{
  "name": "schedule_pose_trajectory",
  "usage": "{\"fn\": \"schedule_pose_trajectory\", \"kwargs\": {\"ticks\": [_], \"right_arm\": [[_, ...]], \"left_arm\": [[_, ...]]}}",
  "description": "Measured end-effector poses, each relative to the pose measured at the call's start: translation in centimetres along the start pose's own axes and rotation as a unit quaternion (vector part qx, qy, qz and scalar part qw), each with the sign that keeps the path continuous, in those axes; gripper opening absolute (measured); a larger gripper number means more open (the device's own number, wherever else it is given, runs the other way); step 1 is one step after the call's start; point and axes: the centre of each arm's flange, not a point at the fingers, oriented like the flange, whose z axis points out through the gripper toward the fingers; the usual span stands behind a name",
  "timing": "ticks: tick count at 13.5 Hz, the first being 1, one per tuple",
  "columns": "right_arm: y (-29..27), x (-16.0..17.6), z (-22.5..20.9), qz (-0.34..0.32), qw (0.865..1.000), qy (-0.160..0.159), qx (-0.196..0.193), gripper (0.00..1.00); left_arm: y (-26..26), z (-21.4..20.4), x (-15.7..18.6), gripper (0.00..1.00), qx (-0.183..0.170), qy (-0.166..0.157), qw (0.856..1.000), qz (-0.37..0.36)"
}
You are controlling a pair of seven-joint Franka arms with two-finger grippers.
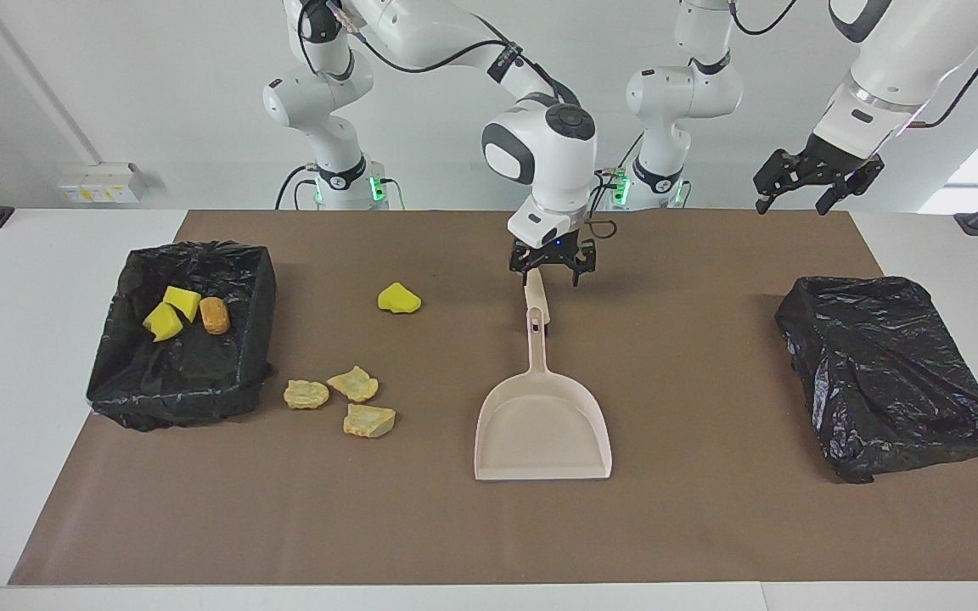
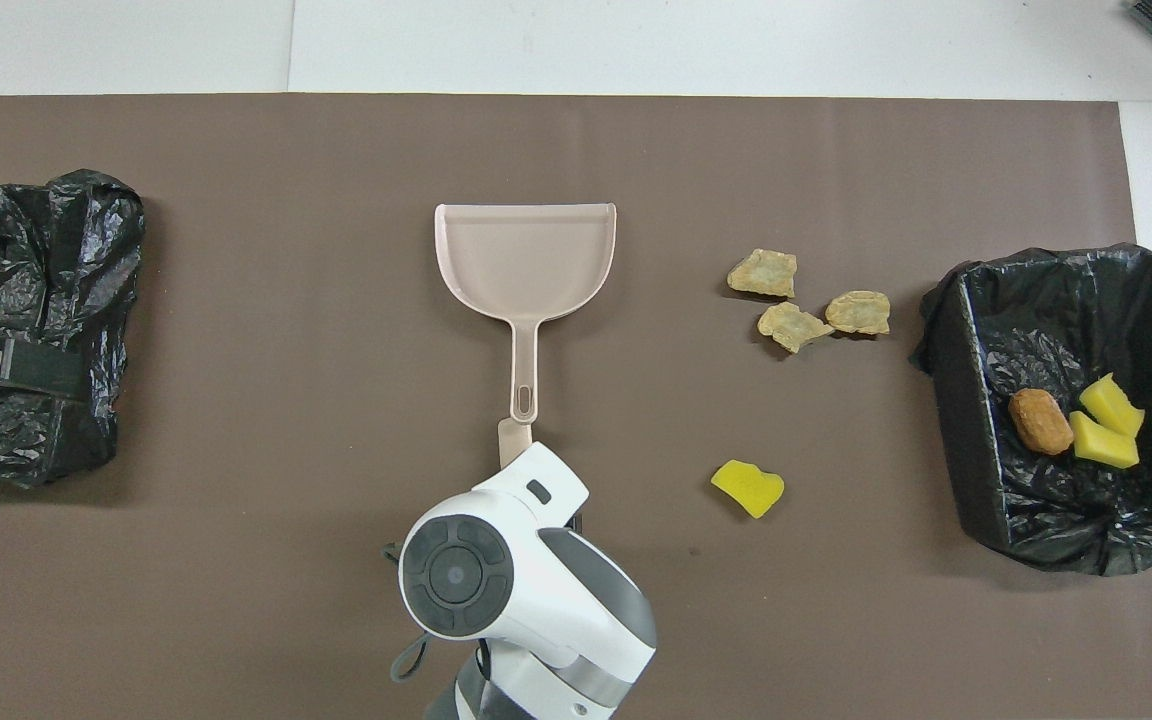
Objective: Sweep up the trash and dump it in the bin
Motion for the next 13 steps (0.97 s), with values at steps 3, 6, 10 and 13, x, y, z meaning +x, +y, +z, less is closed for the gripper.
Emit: {"fn": "schedule_pose_trajectory", "kwargs": {"ticks": [3, 6, 10, 13], "right_arm": [[1.6, -3.6, 2.0, 0.013, 0.999, -0.029, 0.015, 1.00], [2.2, -5.9, 2.9, 0.005, 0.999, -0.039, 0.006, 0.85], [2.4, -6.2, 3.2, 0.003, 0.999, -0.040, 0.004, 0.48], [2.4, -6.1, 3.0, 0.002, 0.999, -0.039, 0.006, 0.27]], "left_arm": [[0.0, 0.1, 0.0, 1.00, 0.000, -0.001, 1.000, 0.000], [0.0, 0.2, 0.0, 1.00, 0.000, -0.002, 1.000, 0.000], [0.0, 0.5, 0.0, 1.00, 0.000, -0.005, 1.000, 0.000], [0.1, 0.3, 0.7, 1.00, 0.000, 0.020, 1.000, 0.001]]}}
